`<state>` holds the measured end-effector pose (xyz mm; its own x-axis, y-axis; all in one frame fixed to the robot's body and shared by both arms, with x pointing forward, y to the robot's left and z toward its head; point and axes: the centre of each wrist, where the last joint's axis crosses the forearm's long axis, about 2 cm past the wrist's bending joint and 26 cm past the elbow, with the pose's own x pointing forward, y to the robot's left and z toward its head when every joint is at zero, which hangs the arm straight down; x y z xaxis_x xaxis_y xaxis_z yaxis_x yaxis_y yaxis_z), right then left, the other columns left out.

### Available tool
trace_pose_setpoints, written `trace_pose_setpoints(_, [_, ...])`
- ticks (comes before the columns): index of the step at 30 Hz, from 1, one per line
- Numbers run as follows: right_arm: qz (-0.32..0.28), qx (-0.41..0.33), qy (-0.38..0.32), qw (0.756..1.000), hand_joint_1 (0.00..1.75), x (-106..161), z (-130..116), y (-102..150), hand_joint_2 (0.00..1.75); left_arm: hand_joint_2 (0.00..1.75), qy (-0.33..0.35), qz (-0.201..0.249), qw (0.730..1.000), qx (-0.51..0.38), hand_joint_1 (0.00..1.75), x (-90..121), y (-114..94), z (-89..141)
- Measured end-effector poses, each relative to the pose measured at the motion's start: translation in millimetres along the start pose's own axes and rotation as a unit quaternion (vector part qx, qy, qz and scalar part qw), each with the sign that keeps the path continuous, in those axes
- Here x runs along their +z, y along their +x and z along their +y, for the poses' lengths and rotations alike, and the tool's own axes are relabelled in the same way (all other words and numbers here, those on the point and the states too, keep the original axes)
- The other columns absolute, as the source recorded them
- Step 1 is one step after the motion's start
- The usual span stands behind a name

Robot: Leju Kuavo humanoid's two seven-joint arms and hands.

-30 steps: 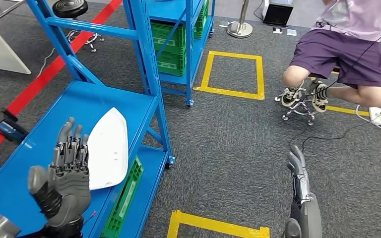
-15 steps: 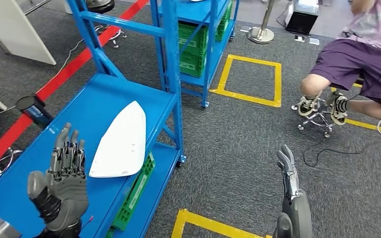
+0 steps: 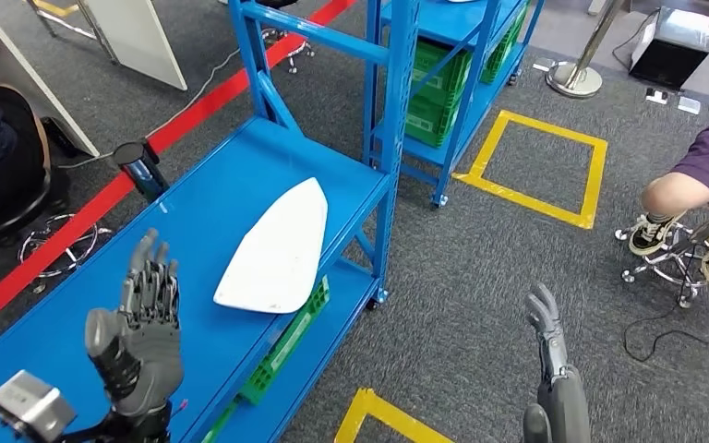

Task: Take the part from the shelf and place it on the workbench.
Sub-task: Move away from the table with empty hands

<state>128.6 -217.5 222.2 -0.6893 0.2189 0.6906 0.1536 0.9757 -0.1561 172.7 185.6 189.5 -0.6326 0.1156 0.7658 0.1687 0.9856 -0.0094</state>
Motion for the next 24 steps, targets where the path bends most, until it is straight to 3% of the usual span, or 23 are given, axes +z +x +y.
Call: trace_pose_setpoints(24, [0.007,-0.011,0.001,1.000,0.00,-10.5,-1.3,-6.0,0.00,0.00,0.005,0.015,1.000,0.003,0.00,-2.5,-4.1,-1.9])
